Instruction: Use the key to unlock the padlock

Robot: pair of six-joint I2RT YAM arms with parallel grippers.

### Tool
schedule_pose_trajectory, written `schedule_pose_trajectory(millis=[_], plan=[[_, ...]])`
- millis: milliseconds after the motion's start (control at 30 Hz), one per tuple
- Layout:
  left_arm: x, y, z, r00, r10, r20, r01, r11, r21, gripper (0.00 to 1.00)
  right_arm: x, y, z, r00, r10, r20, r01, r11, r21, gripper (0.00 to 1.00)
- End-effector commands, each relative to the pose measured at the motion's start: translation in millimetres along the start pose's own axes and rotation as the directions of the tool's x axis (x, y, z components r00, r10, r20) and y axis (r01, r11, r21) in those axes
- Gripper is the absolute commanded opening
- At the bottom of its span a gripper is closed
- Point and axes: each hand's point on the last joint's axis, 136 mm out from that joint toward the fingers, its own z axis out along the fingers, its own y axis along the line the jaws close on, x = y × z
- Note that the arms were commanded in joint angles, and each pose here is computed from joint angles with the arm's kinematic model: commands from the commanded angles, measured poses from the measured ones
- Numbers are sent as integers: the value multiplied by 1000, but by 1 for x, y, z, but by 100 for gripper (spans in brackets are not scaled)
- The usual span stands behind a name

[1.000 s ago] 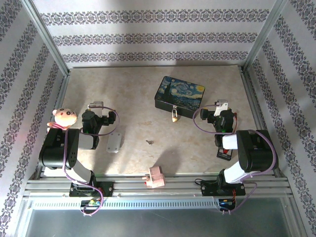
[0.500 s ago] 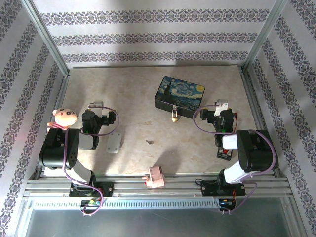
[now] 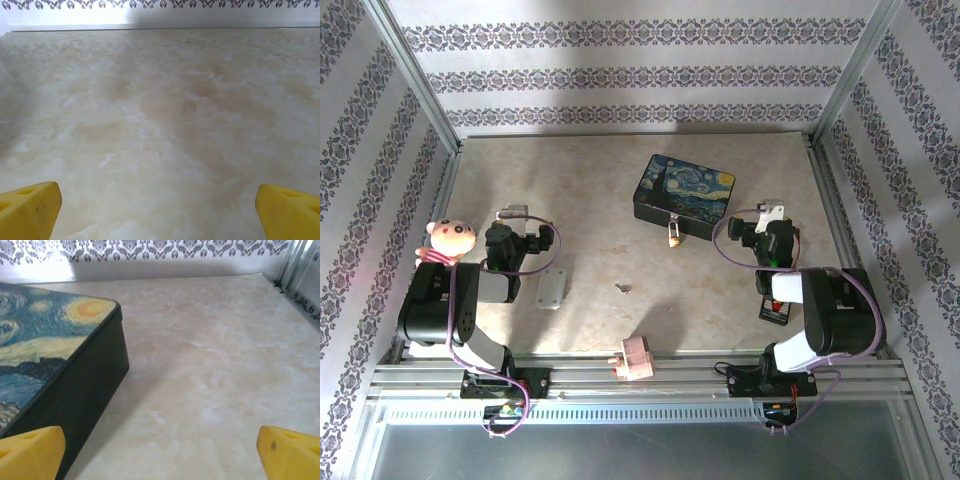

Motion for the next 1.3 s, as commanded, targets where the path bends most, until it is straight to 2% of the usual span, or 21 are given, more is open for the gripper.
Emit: schedule_pose_trajectory(millis=[0,200,367,500,633,767,933,1100,1167,1267], plan=[[-13,7,-8,1000,-21,22,22,999,-31,99,-18,-3,-2,1000,15,27,-15,999,30,98],[-44,17,-28,997,-51,61,56,994,-94,99,-35,-14,-16,999,31,35,-34,995,94,98],[-81,18,-52,973,-201,116,211,974,-85,99,-60,-19,-38,995,95,25,-98,986,134,98],[-86,-3,-64,953,-295,75,295,955,3,99,-69,-16,-56,993,119,1,-117,979,166,98],[-76,-16,-74,941,-339,-5,339,941,0,99,-65,-10,-67,978,190,-86,-171,966,195,98],[-64,-34,-77,914,-399,-72,401,916,15,99,-52,18,-69,950,247,-190,-221,964,146,98],[-40,-73,-77,884,-426,-192,444,894,60,99,-35,60,-80,950,204,-236,-186,978,100,94],[-16,-103,-77,839,-451,-303,492,868,72,99,-5,114,-94,925,72,-373,-78,997,0,83],[-12,-101,-77,823,-481,-304,516,855,44,99,10,139,-102,898,-8,-440,-20,998,-58,78],[-12,-89,-78,822,-503,-267,520,854,-11,99,31,179,-116,848,-117,-517,40,987,-157,75]])
